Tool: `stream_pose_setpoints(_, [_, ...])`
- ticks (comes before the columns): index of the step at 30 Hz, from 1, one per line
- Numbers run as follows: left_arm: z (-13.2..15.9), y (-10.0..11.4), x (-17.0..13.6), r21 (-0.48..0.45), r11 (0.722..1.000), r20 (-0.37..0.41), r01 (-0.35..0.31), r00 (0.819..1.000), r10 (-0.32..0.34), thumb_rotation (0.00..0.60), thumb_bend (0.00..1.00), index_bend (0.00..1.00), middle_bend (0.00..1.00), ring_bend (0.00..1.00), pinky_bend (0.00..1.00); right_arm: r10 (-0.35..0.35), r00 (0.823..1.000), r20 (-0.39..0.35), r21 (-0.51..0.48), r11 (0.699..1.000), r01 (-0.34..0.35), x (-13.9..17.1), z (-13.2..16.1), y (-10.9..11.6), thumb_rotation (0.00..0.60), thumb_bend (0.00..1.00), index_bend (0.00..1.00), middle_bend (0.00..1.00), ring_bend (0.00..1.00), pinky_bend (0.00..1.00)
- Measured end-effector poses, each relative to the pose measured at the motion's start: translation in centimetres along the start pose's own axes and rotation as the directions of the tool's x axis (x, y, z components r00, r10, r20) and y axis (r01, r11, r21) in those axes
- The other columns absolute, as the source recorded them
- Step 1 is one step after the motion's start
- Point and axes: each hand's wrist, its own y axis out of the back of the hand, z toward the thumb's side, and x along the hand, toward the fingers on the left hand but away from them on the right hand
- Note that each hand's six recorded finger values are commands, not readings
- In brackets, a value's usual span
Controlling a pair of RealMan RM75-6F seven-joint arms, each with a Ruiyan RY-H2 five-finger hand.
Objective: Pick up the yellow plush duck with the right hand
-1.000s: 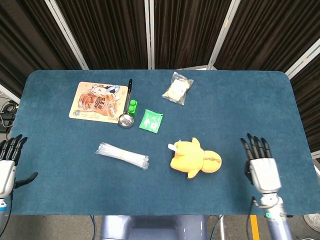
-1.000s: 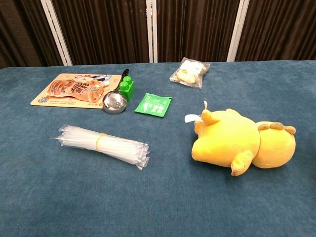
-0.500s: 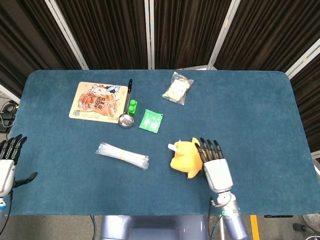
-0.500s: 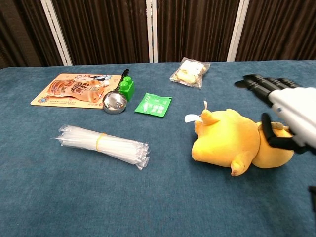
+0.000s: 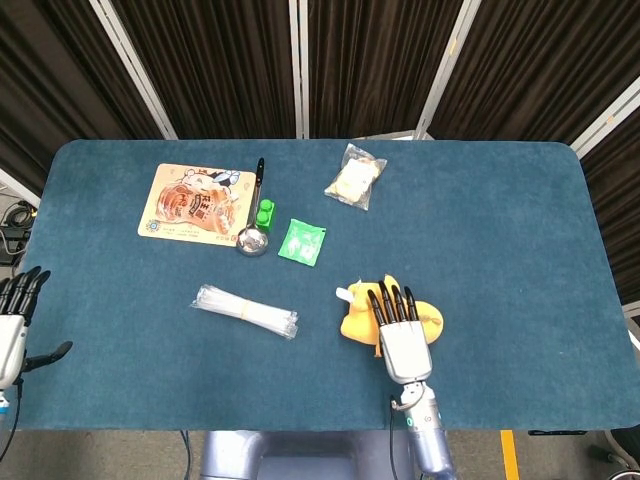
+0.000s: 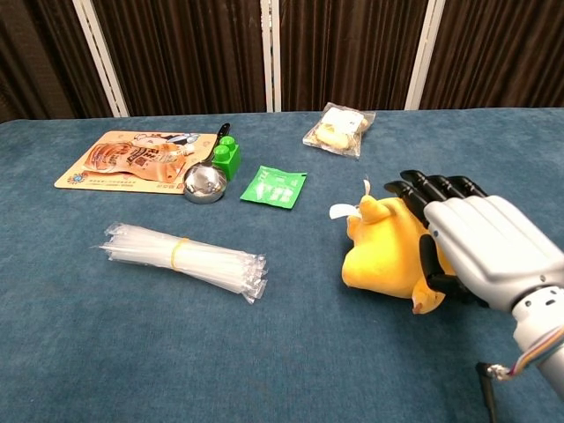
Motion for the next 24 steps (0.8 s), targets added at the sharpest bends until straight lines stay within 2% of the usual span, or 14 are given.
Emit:
stream_pose_setpoints(13, [-0.4, -0.1, 0.3, -0.012, 1.000, -0.019, 0.009, 1.000, -0.009, 0.600, 0.14, 0.00, 0.00, 0.00, 0.00, 0.001, 1.000, 0.023, -0.015, 1.000, -0.001, 0.5, 1.1, -1.7, 0.600, 1.00, 0.00, 0.00, 0.00, 0.00])
stream_pose_setpoints(20, [-0.5, -0.2, 0.4, -0.008, 1.000, -0.020, 0.014, 1.000, -0.014, 0.600, 0.14, 0.00, 0.00, 0.00, 0.00, 0.031, 0.996, 0.082, 0.023, 0.999, -0.033, 0.1, -1.1, -3.6, 0.600, 1.00, 0.00, 0.00, 0.00, 0.00])
stream_pose_setpoints(24, [-0.4, -0.3, 0.4, -0.005, 1.000, -0.020, 0.014, 1.000, -0.014, 0.600, 0.14, 0.00, 0.00, 0.00, 0.00, 0.030, 0.992, 0.125, 0.027, 0.999, -0.034, -0.3, -2.6, -3.7, 0.600, 1.00, 0.00, 0.00, 0.00, 0.00])
